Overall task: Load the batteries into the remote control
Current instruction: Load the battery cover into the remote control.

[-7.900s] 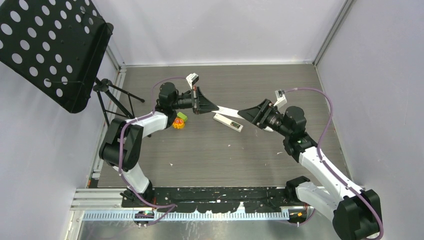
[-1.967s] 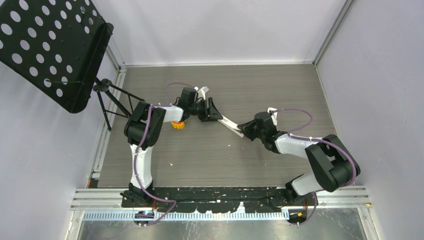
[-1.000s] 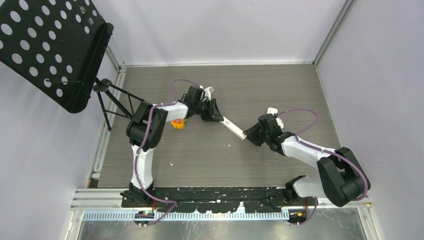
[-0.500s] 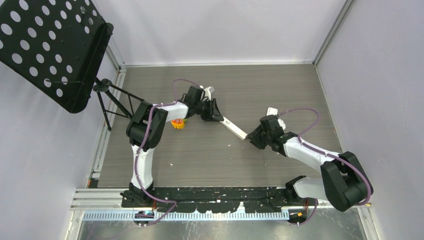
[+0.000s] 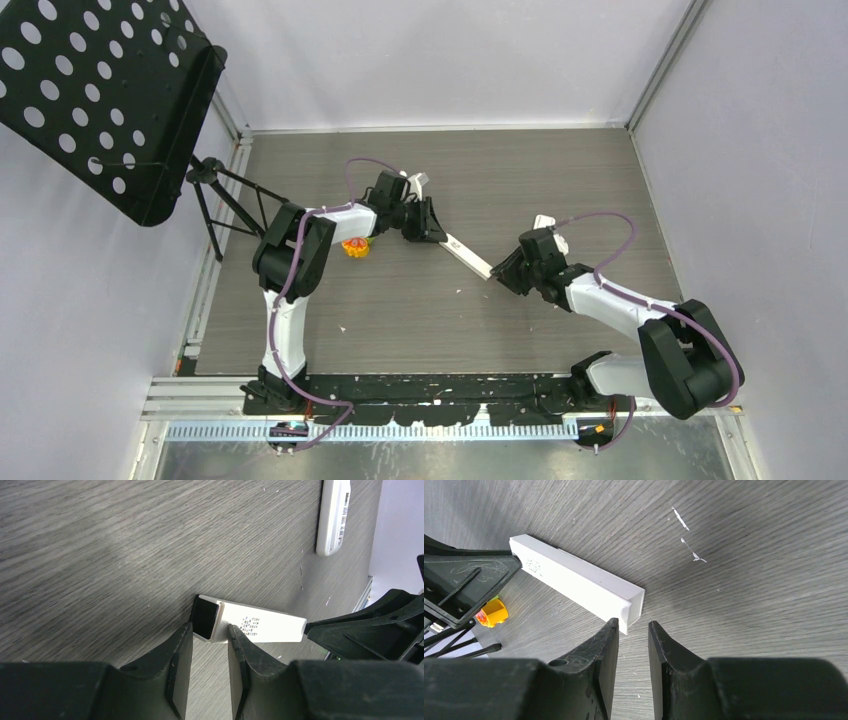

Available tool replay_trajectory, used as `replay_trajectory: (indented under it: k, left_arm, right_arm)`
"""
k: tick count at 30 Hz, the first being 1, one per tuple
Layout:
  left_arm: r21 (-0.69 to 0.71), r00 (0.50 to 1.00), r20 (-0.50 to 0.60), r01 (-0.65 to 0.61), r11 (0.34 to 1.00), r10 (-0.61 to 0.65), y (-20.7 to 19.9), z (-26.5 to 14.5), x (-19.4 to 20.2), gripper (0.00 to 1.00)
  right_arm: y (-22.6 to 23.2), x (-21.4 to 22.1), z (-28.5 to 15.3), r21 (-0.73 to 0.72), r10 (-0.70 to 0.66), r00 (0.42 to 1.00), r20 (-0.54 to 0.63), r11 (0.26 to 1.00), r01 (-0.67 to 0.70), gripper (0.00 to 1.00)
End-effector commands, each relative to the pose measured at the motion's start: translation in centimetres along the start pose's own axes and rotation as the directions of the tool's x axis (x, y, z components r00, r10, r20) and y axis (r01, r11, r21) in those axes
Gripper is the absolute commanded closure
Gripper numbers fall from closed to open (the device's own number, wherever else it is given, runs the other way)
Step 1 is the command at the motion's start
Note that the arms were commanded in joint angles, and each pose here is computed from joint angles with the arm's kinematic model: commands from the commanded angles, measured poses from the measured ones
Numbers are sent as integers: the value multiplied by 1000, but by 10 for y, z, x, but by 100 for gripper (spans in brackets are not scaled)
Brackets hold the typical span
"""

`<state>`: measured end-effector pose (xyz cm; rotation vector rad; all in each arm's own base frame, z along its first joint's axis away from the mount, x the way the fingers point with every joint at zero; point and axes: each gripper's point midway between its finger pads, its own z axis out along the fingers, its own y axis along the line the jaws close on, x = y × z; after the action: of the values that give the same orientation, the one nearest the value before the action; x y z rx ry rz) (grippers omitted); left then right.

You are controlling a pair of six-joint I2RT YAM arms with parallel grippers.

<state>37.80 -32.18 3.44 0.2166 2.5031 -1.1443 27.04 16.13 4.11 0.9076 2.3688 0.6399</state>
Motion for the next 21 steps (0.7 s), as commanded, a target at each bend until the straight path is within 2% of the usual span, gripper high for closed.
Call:
replay_trajectory:
  k: [1, 4, 21]
  left_arm:
    - [-232, 993, -107, 25, 972, -51, 65, 5, 45, 70]
    - [-233, 993, -110, 27, 972, -54, 66, 5, 45, 72]
    - [-213, 989, -133, 42, 976, -72, 65, 8, 52, 81]
  right_arm:
    - [19, -11, -3, -78, -14, 999, 42, 997, 18, 66]
    - [14, -8, 3, -53, -17, 999, 28, 998, 19, 68]
    - [-6, 8, 22, 26, -10, 999, -38, 1000, 11, 99]
